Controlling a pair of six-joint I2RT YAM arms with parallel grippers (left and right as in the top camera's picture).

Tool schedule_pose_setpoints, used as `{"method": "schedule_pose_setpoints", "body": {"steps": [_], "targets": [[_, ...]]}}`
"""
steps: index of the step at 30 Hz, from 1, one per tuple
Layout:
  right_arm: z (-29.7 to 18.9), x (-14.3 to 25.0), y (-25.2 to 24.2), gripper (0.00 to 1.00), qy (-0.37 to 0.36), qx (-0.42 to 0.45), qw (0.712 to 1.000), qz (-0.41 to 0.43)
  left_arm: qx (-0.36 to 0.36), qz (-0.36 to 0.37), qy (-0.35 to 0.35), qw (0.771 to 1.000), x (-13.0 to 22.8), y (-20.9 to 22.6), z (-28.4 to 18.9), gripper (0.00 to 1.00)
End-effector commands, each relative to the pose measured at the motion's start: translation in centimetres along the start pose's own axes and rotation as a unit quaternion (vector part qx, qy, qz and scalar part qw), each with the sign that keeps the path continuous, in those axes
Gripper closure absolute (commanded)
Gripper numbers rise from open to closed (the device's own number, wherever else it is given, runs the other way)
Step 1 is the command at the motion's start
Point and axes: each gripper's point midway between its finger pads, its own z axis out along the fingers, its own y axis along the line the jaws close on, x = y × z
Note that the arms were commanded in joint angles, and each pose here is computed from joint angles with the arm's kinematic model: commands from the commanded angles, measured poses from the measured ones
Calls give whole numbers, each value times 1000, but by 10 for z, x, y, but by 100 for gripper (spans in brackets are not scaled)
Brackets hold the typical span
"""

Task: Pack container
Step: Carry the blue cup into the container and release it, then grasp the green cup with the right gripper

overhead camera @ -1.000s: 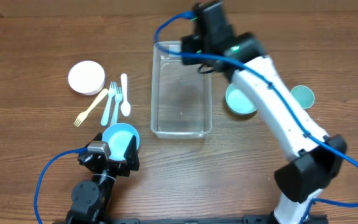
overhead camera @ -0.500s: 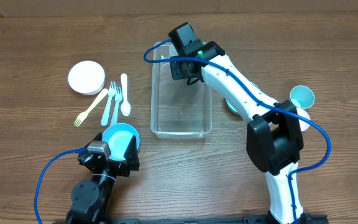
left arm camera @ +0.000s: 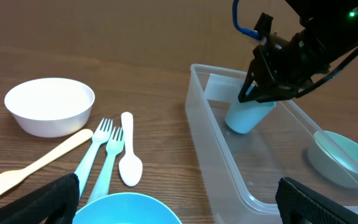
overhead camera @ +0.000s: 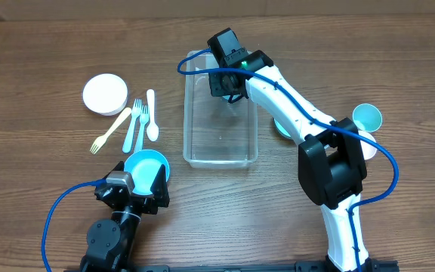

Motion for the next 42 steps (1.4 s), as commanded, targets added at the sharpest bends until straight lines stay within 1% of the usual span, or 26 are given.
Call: {"method": "schedule_pose_setpoints", "body": {"steps": [1,2,5,6,8,9,11,12,13,15,17,19,21,22,25,28,30,35,36,40,42], "targets": [[-2,-8,0,67,-11,-2,1000,2,3,-5,-2,1000,0,0,0,0],[-3,-9,0,63,-12,-2,1000,2,3,-5,-2,1000,0,0,0,0],[-16,-20,8,59,-22,-17,1000,3,3,-5,-2,1000,0,0,0,0],[-32,-34,13,58,-38,-26,999,4,3,-5,-2,1000,0,0,0,0],[-71,-61,21,53,-72,-39,997,5,3,-5,-2,1000,0,0,0,0],[-90,-70,22,51,-83,-43,996,6,3,-5,-2,1000,0,0,0,0],[-137,-80,21,51,-100,-48,994,8,3,-5,-2,1000,0,0,0,0],[-161,-82,13,51,-107,-41,993,13,3,-5,-2,1000,0,0,0,0],[-179,-84,-2,51,-114,-23,993,21,3,-5,-2,1000,0,0,0,0],[-206,-82,-59,50,-115,30,991,58,3,-5,-2,1000,0,0,0,0],[-215,-69,-135,50,-81,78,984,135,3,-5,-2,1000,0,0,0,0],[-218,-49,-214,50,-45,120,965,227,3,-5,-3,1000,0,0,0,0],[-227,-27,-277,50,-25,152,944,292,3,-5,-2,1000,0,0,0,0],[-231,-15,-302,47,-15,165,934,317,3,-5,-2,1000,0,0,0,0],[-232,23,-348,46,31,191,909,370,3,-5,-2,1000,0,0,0,0],[-217,60,-368,45,88,201,891,399,3,-5,-3,1000,0,0,0,0],[-195,84,-368,45,134,201,885,398,3,-5,-2,1000,0,0,0,0],[-154,127,-361,48,200,193,879,388,3,-5,-2,1000,0,0,0,0],[-144,138,-357,51,211,183,882,381,3,-5,-2,1000,0,0,0,0],[-126,153,-353,50,207,174,884,380,3,-5,-2,1000,0,0,0,0],[-109,164,-354,50,207,173,885,379,3,-5,-2,1000,0,0,0,0]]}}
